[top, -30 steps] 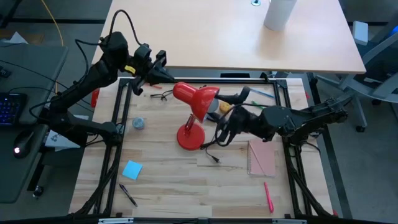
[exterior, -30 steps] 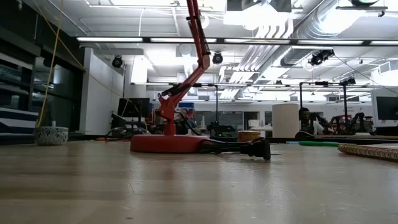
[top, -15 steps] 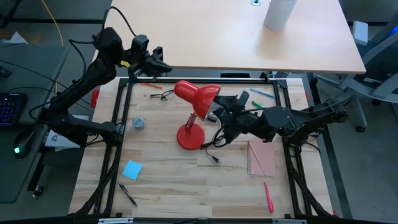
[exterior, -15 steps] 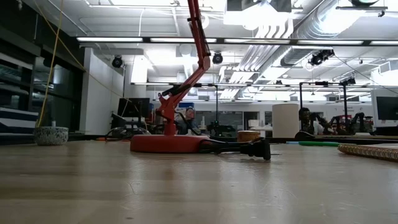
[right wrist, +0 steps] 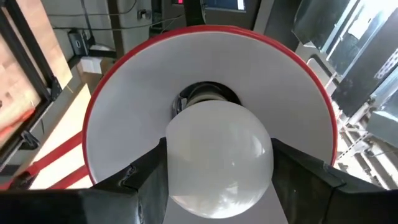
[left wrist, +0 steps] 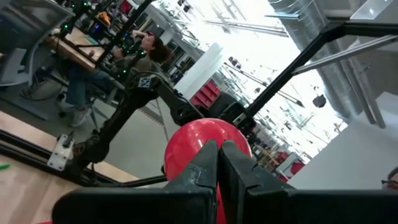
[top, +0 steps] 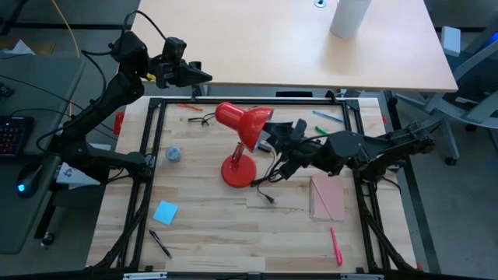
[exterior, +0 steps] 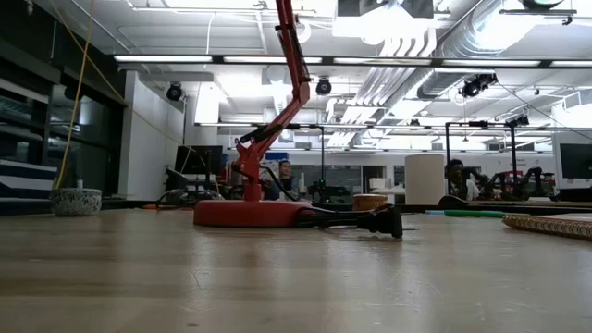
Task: Screw lightbulb
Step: Insert the lightbulb into the lamp, then remove the lightbulb into the lamp
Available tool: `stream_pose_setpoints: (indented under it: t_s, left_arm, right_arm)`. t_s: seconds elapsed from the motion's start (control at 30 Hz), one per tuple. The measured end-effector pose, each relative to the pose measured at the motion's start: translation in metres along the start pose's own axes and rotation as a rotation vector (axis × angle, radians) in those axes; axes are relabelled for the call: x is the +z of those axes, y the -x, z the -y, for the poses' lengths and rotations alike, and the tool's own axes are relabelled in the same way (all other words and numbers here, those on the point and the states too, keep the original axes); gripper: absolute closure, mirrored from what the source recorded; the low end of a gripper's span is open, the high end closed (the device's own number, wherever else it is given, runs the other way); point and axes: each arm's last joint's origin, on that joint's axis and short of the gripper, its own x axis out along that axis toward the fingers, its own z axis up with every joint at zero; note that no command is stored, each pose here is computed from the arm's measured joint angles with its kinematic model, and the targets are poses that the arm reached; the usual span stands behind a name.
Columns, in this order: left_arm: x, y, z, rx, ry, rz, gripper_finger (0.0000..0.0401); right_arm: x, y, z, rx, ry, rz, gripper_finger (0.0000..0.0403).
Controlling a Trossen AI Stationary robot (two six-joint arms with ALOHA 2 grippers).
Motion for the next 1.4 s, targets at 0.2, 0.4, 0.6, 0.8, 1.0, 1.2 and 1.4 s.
stream_pose_setpoints:
  t_s: [0.2,0.4,0.6,0.8,1.0,1.2,1.4]
  left_arm:
    - [0.001,0.0,0.001,-0.007,-0.01,0.005,0.0401]
    - [0.001,0.0,0.001,-0.007,-0.024,0.006,0.0401]
    - [0.001,0.0,0.001,-0.006,-0.025,0.006,0.0401]
    - [0.001,0.0,0.001,-0.006,-0.024,0.006,0.0401]
    - [0.001,0.0,0.001,-0.006,-0.024,0.005,0.0401]
    - [0.001,0.0,0.001,-0.008,-0.026,0.003,0.0401]
    - [0.001,0.0,0.001,-0.014,-0.085,0.0,0.0401]
  right_arm:
    - [0.001,0.0,0.0,-0.007,-0.08,0.007,0.017]
    - [0.0,0.0,0.002,-0.02,-0.083,0.006,0.017]
    - [0.0,-0.001,0.002,-0.024,-0.101,-0.004,0.0169]
    - [-0.003,-0.001,0.002,-0.018,-0.152,-0.049,0.0128]
    - [-0.005,-0.002,0.001,-0.017,-0.223,-0.121,0.0064]
    - [0.004,0.006,0.003,-0.017,-0.239,-0.078,0.0031]
    - [0.014,0.017,0.005,-0.018,-0.343,-0.116,0.0029]
